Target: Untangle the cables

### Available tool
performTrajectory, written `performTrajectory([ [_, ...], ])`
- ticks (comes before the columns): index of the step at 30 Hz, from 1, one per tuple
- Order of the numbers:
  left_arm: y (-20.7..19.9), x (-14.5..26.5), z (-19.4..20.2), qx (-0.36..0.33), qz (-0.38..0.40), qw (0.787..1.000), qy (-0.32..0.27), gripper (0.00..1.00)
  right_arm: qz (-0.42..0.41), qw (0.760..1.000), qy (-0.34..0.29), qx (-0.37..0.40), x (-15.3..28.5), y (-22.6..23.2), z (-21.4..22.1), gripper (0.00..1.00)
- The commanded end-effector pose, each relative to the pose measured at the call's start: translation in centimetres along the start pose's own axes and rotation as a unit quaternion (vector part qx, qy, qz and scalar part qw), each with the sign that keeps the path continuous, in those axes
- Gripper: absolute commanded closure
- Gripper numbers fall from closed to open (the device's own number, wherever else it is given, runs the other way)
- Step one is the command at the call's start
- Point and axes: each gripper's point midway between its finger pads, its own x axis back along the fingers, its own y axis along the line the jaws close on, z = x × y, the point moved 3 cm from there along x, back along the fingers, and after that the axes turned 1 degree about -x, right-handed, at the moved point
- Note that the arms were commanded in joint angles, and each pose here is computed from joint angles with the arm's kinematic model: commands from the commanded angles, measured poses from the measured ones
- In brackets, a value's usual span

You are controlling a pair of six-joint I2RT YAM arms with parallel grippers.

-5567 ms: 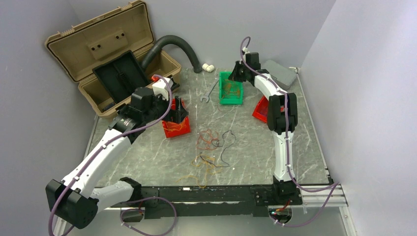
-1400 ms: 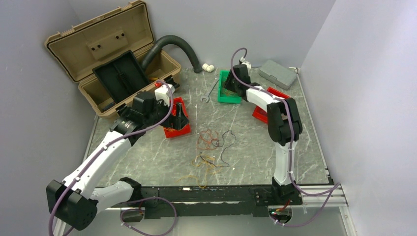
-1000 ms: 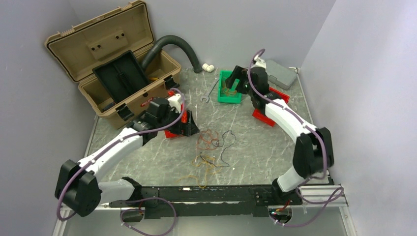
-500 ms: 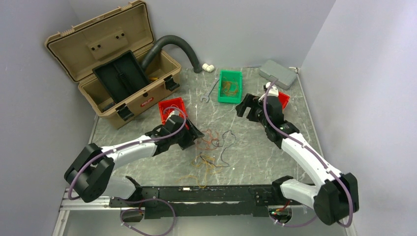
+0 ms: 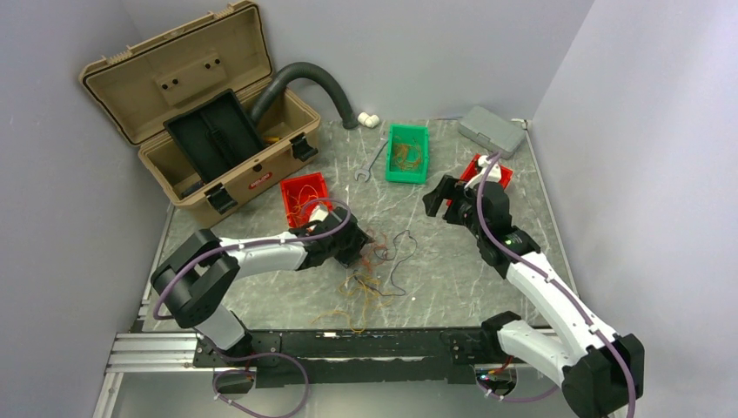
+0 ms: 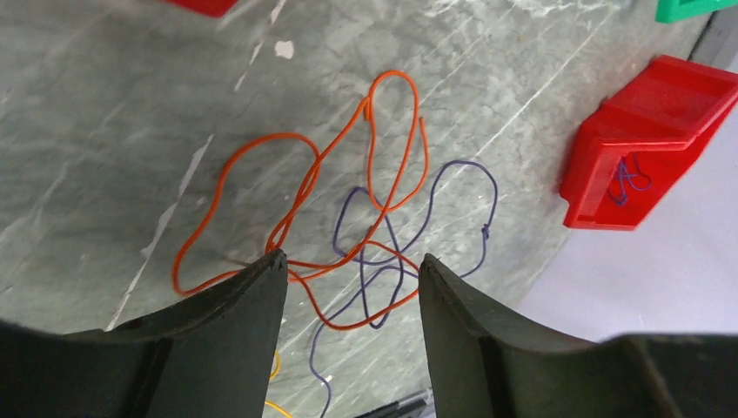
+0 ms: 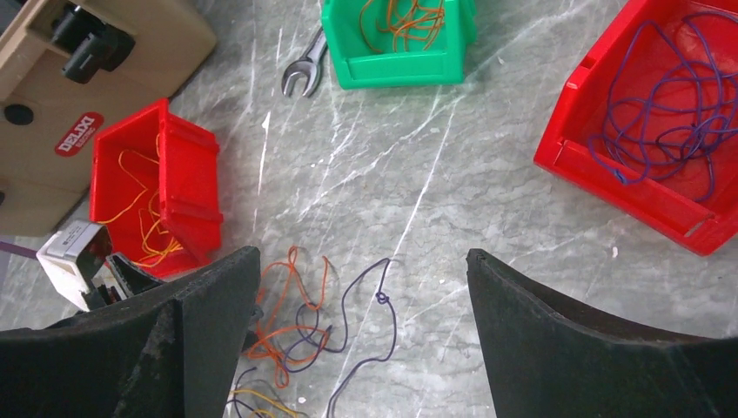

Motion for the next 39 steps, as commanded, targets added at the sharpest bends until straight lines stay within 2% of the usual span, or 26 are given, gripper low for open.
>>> performTrajectory([
  [1,-0.9,1.5,-1.6,0.033,-0.016,0.997,-0.075,0.41,-0.001,1.000,-0.029,0.008,1.1,-0.2,-0.9,0.10],
  [9,0.4,0.6,-0.9,0.043,-0.038,0.996,-0.061,0.45,-0.009,1.000,-0.029,0.006,1.0,0.0,-0.9,0.10],
  [15,0.7,0.0,-1.9,0.012,-0.046,0.994,-0.099,0.45,-0.016,0.999,-0.033,0.005,1.2,0.3,-1.2,0.10],
  [18,0.1,-1.4,-1.3,-0.008,-0.017,0.997,-0.081,0.47,-0.017,0.999,-0.030,0.005,1.3,0.3,-1.0,0.10],
  [22,0.6,-2.9,-0.6,-0.016,-0.033,0.997,-0.063,0.48,-0.015,0.999,-0.036,0.006,1.7,0.2,-1.3,0.11],
  [24,0.6,-3.3,-0.4,-0.021,-0.027,0.998,-0.058,0.58,-0.013,0.999,-0.038,0.008,1.8,0.2,-1.4,0.11],
  [25,0.6,-3.4,-0.3,-0.028,-0.026,0.998,-0.056,0.74,-0.012,0.999,-0.038,0.009,1.8,0.1,-1.4,0.11],
  [26,0.1,-3.5,-0.4,-0.036,-0.012,0.998,-0.058,0.82,-0.010,0.999,-0.037,0.010,1.8,0.1,-1.4,0.11],
  [28,-0.7,-3.0,-0.9,-0.062,0.008,0.995,-0.074,0.91,-0.007,0.999,-0.034,0.013,1.8,0.0,-1.3,0.11],
  [31,-2.8,-0.7,-2.5,-0.132,0.027,0.984,-0.115,0.96,-0.002,0.999,-0.026,0.020,1.7,-0.1,-1.4,0.11],
  [34,-5.4,3.0,-4.7,-0.230,0.038,0.957,-0.172,1.00,-0.007,1.000,-0.013,0.027,1.8,-0.2,-0.9,0.12],
  [39,-9.3,8.1,-5.7,-0.347,0.091,0.913,-0.196,1.00,-0.068,0.997,0.027,0.026,1.7,0.7,1.9,0.13],
])
